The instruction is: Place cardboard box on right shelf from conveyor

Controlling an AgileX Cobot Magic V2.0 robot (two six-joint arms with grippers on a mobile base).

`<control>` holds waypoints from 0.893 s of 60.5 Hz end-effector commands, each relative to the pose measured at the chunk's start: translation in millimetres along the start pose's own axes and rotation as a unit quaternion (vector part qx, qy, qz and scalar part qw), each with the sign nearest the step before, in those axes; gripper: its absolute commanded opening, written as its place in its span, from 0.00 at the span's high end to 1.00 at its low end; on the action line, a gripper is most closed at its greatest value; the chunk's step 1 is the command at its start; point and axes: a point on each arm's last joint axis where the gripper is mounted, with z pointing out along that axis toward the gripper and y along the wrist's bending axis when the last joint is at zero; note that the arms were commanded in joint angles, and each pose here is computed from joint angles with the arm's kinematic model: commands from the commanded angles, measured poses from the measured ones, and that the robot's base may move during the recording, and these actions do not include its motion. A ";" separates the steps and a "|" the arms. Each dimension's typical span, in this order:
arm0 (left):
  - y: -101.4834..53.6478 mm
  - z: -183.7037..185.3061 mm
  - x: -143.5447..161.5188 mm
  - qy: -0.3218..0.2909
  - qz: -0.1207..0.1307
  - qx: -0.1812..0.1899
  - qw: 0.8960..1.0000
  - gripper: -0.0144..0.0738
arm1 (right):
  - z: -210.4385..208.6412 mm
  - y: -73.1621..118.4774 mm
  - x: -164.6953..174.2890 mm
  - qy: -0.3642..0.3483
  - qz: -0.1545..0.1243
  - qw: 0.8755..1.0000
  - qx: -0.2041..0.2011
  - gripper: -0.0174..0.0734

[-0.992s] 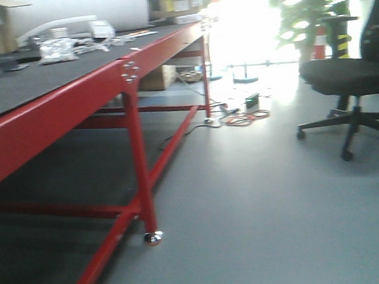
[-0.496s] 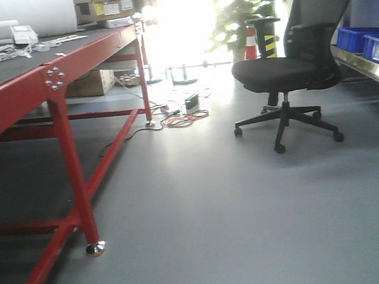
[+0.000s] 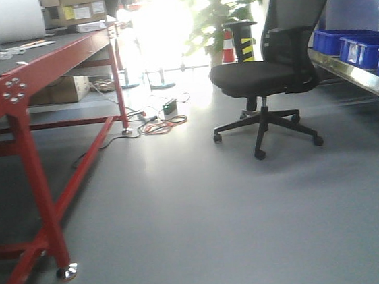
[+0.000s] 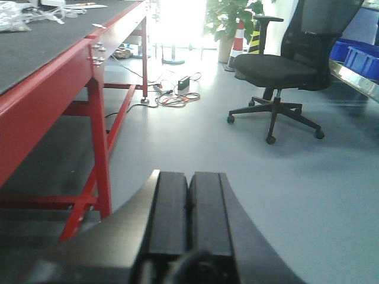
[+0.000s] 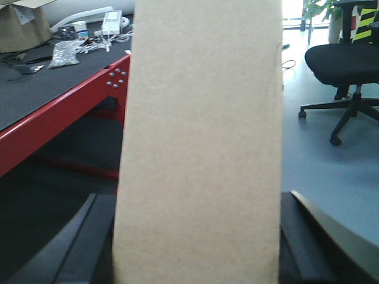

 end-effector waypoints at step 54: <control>5.5 -1.2 -5.8 -0.047 -0.003 -0.047 0.998 0.97 | -2.0 3.6 -15.4 -0.054 -0.013 0.998 -0.012 0.58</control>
